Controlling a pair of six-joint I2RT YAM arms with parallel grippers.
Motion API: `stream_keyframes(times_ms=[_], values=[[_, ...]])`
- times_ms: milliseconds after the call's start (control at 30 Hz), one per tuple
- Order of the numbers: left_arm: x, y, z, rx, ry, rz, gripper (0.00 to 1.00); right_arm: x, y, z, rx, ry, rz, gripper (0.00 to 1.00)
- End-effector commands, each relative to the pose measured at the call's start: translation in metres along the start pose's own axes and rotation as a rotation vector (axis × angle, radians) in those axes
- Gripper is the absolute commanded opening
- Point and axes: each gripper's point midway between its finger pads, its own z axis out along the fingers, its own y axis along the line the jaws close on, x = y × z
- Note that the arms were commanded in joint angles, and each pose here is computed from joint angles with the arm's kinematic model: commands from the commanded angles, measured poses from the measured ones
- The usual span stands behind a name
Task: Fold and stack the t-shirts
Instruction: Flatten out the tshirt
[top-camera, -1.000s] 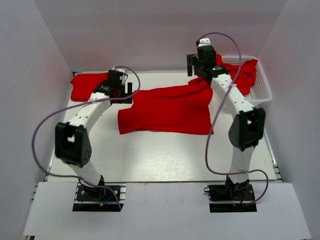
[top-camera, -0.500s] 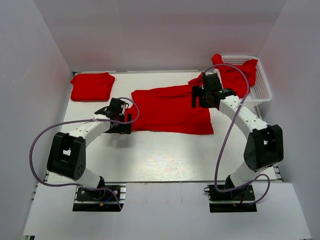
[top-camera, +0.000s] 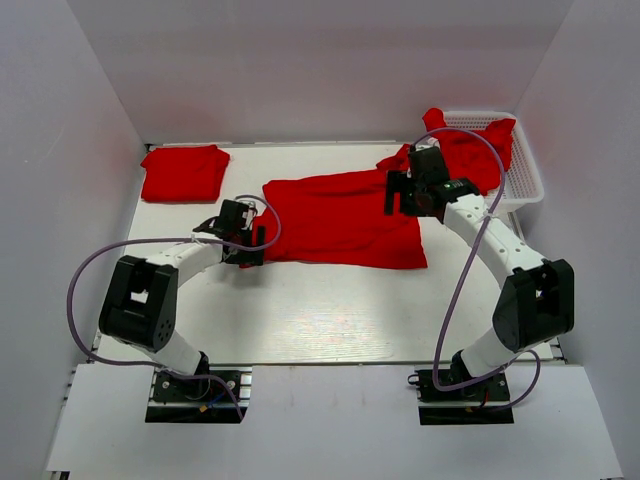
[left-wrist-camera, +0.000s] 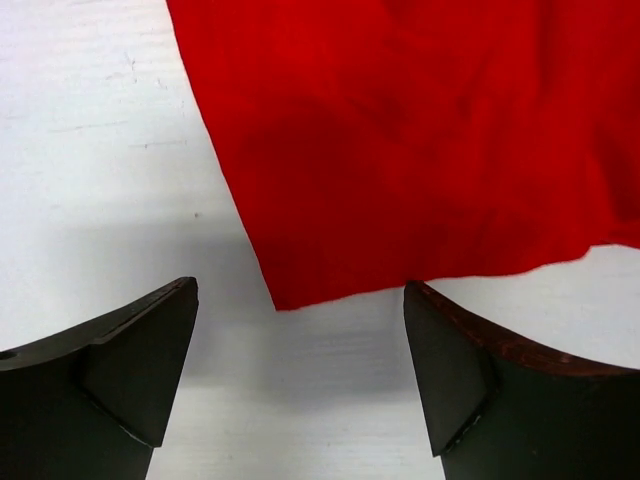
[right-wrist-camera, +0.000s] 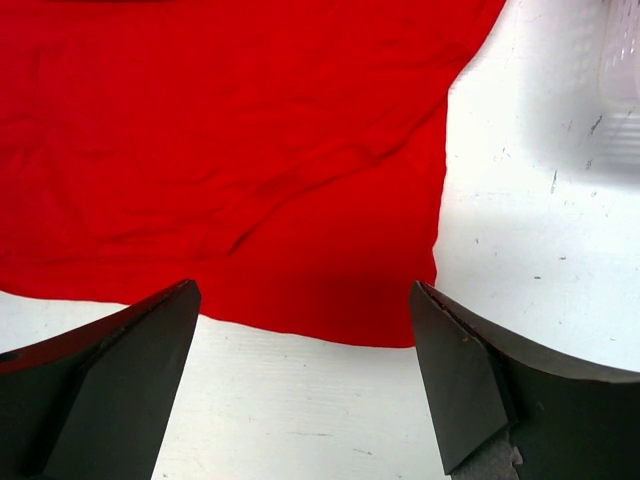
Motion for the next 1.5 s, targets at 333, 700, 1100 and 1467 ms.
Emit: stream_keyframes(times_ms=[333,700,1100,1467], values=[[0.010,-0.009,0.023,0.061,0.012,0.036,0.27,-0.005,-0.011,-0.013,0.044,-0.047,0.018,0.90],[-0.058,-0.048,-0.034,0.277,-0.287,0.064,0.00,0.031,-0.030,-0.020,0.108,-0.001,0.044,0.90],[-0.170,-0.065,-0.104,0.349,-0.495,-0.045,0.00,0.071,0.009,-0.015,-0.089,0.024,-0.055,0.90],[-0.244,-0.064,-0.104,0.300,-0.561,-0.002,0.00,0.059,0.158,-0.018,-0.481,-0.051,-0.448,0.90]])
